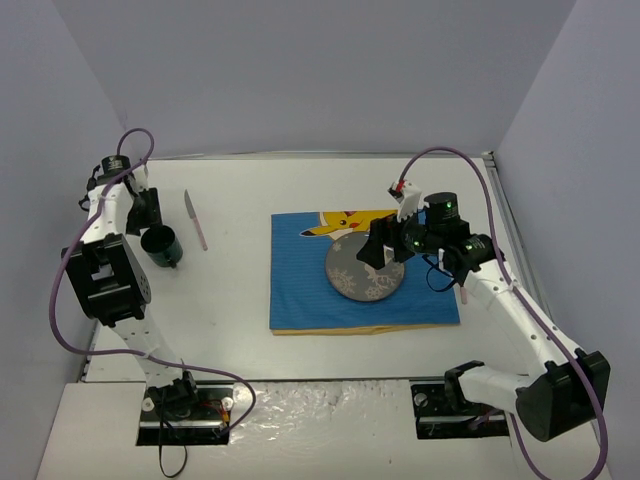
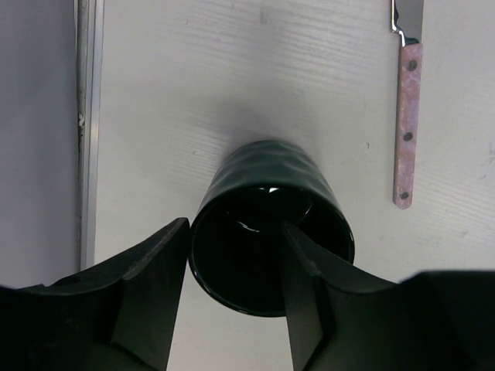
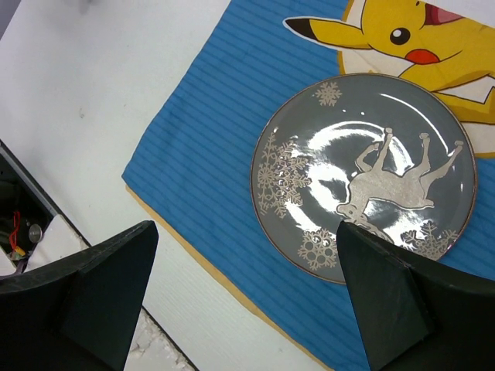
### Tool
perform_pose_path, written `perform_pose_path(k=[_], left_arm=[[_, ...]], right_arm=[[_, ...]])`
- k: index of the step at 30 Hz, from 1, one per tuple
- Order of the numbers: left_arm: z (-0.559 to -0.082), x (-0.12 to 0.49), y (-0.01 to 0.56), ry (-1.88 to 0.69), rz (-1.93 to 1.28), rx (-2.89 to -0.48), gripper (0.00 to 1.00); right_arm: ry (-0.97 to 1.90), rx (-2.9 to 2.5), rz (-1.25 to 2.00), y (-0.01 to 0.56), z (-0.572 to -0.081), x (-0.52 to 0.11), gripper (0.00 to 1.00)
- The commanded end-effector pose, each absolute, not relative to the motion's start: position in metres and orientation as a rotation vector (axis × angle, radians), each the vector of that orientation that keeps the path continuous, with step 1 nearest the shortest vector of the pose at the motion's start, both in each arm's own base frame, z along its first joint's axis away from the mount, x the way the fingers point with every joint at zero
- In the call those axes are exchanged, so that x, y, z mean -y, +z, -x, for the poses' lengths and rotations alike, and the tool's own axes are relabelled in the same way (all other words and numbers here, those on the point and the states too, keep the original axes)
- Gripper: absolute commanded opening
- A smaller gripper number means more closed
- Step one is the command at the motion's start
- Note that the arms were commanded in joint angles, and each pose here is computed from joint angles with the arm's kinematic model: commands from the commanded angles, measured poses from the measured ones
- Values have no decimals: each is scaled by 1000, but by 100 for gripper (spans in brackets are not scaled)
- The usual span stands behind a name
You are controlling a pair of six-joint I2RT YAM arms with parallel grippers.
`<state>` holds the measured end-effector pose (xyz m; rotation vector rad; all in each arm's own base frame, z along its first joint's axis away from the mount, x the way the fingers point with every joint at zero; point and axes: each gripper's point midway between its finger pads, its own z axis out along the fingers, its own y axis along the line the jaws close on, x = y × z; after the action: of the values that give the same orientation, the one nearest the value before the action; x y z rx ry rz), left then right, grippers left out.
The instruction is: Set the dinner table for one person
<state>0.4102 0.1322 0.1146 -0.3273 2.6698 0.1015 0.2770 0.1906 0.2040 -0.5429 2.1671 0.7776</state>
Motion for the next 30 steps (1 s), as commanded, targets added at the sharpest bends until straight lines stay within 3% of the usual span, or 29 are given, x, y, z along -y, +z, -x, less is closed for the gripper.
perform_pose_path(k=[1,13,20,27,30], left_arm=[[-399,-140,152,198,265,-2619,47],[-407,-140,117,163,228,-2678,46],[-418,-136,113,115,211,-2652,38],[-417,-127,104,45,214,-2658,24],[-412,-120,105,12,223,-2647,10]], right_arm=[[808,-2039,596,232,-275,-198,97],[831,-2038,594,230,-269,-198,97],[828,-2044,590,228,-269,-198,97],[828,-2049,588,227,-270,-199,97],[824,-2050,596,226,-270,-201,96]])
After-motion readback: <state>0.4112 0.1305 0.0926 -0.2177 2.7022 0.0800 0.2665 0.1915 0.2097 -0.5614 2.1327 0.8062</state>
